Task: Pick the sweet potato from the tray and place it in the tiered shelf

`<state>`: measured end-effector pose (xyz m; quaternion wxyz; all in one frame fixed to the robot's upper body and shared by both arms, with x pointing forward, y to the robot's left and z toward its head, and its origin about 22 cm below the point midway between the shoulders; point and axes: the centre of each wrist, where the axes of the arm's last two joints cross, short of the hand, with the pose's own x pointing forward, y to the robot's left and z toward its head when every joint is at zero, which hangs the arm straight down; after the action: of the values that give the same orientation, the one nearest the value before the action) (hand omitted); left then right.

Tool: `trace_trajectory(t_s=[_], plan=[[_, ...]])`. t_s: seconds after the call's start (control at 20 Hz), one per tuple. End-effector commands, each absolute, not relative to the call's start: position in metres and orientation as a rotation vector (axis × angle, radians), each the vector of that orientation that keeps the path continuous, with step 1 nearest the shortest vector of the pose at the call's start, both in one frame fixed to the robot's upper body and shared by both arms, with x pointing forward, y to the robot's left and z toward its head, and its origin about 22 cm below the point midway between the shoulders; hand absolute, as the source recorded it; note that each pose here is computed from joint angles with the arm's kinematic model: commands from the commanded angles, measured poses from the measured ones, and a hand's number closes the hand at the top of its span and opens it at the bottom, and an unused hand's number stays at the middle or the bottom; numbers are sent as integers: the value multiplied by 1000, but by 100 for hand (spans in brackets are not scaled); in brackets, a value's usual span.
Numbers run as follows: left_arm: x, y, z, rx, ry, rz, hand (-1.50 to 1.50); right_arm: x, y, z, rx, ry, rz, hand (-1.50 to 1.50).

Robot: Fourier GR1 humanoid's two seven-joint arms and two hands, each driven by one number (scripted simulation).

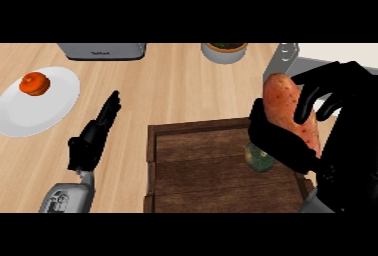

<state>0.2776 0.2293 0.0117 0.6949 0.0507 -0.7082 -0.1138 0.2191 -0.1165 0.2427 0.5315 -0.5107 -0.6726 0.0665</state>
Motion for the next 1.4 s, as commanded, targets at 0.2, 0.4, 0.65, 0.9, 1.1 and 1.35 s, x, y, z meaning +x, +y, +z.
trace_trajectory(t_s=[0.2,0.4,0.65,0.9,1.1,1.35], plan=[[284,226,16,105,-1582,-252,0,236,-135,285,-1333,-1464,57,150],[284,225,19,129,-1590,-249,0,254,-161,319,-1392,-1458,11,150],[296,224,26,102,-1570,-267,0,267,-186,310,-1439,-1465,7,150],[290,238,20,107,-1560,-272,0,284,-202,352,-1487,-1476,31,150],[288,224,11,107,-1576,-275,0,311,-211,319,-1614,-1434,79,150],[282,225,17,111,-1576,-262,0,329,-239,302,-1639,-1420,118,150]])
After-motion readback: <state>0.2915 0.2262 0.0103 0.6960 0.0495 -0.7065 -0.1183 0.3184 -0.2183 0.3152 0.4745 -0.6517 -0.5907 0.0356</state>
